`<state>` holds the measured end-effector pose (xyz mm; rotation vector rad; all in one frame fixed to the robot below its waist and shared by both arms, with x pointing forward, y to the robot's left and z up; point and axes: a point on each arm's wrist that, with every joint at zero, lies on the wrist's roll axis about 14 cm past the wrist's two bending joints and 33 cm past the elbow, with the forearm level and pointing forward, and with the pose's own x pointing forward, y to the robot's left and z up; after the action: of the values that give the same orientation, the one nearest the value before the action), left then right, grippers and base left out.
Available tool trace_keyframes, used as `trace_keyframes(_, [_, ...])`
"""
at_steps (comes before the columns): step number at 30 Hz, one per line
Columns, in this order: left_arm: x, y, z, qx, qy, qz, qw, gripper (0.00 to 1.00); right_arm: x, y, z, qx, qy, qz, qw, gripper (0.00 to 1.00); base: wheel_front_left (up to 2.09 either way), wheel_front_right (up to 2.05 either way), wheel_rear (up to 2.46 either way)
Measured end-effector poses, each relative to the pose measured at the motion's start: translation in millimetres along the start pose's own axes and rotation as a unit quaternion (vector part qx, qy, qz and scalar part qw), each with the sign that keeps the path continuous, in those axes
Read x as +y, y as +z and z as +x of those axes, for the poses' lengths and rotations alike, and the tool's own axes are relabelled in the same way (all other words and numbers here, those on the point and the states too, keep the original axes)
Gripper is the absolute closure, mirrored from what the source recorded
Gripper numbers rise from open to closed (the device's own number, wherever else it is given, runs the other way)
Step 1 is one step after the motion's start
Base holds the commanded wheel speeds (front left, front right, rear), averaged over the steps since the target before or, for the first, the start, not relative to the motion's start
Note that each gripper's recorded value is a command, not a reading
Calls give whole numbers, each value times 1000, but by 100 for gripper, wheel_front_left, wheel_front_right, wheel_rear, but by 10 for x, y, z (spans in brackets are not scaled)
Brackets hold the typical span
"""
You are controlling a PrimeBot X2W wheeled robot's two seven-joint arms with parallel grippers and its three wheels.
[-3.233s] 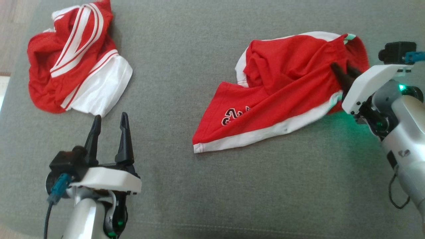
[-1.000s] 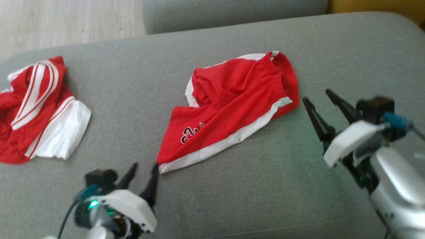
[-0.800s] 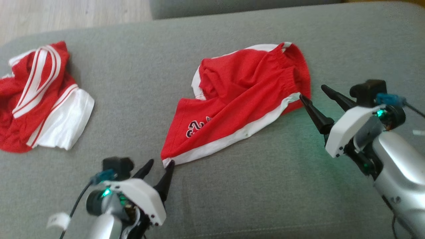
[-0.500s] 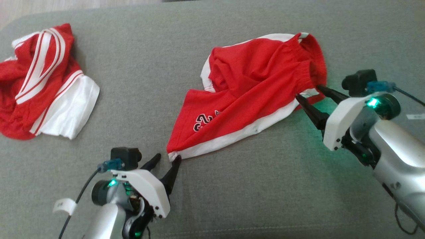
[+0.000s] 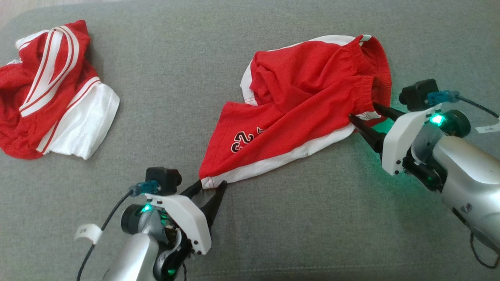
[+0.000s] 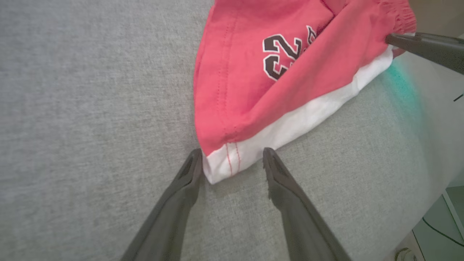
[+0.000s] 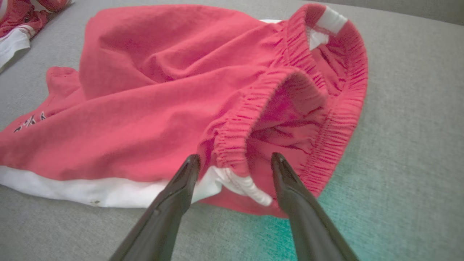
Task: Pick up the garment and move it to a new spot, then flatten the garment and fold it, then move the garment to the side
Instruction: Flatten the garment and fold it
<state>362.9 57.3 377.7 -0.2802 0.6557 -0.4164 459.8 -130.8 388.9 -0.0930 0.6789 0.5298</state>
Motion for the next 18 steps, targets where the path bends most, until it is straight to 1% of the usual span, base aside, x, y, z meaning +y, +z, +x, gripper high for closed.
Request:
trace_keyframes(1, [-9,-8,1,1,-2,1,1000,15,-15,-16,0,2,-2,-1,1000,0,0,0,0])
trace_keyframes(2, [-10,-13,-1,2,-3,-1,1000,19,-14,-48,3,7,-1,0,1000,0,0,0,0])
trace_keyframes(3, [-5,-19,1,3,-2,-1,1000,19,-6,-85,9,13,1,0,1000,0,0,0,0])
trace_keyframes(5, [5,-30,8,5,-2,-1,1000,26,9,-154,28,25,5,-3,1000,0,0,0,0])
trace_keyframes(6, [12,-30,13,6,-2,0,1000,36,12,-157,40,28,6,-3,1000,0,0,0,0])
trace_keyframes(7, [20,-26,17,6,-2,1,1000,53,15,-140,51,27,7,-2,1000,0,0,0,0])
trace_keyframes(8, [21,-25,20,7,-2,2,1000,64,14,-126,61,26,8,-2,1000,12,0,0,0])
trace_keyframes(9, [21,-25,20,7,-2,2,1000,100,14,-126,61,26,8,-2,1000,65,0,0,0])
trace_keyframes(10, [21,-23,22,7,-3,0,1000,100,14,-107,67,25,9,-3,1000,100,0,0,0])
trace_keyframes(14, [-11,24,26,-4,-9,4,1000,100,43,-32,73,7,14,-1,1000,100,0,0,0])
trace_keyframes(18, [-21,152,-22,-30,-11,12,999,100,76,118,6,-31,16,10,999,100,0,0,0])
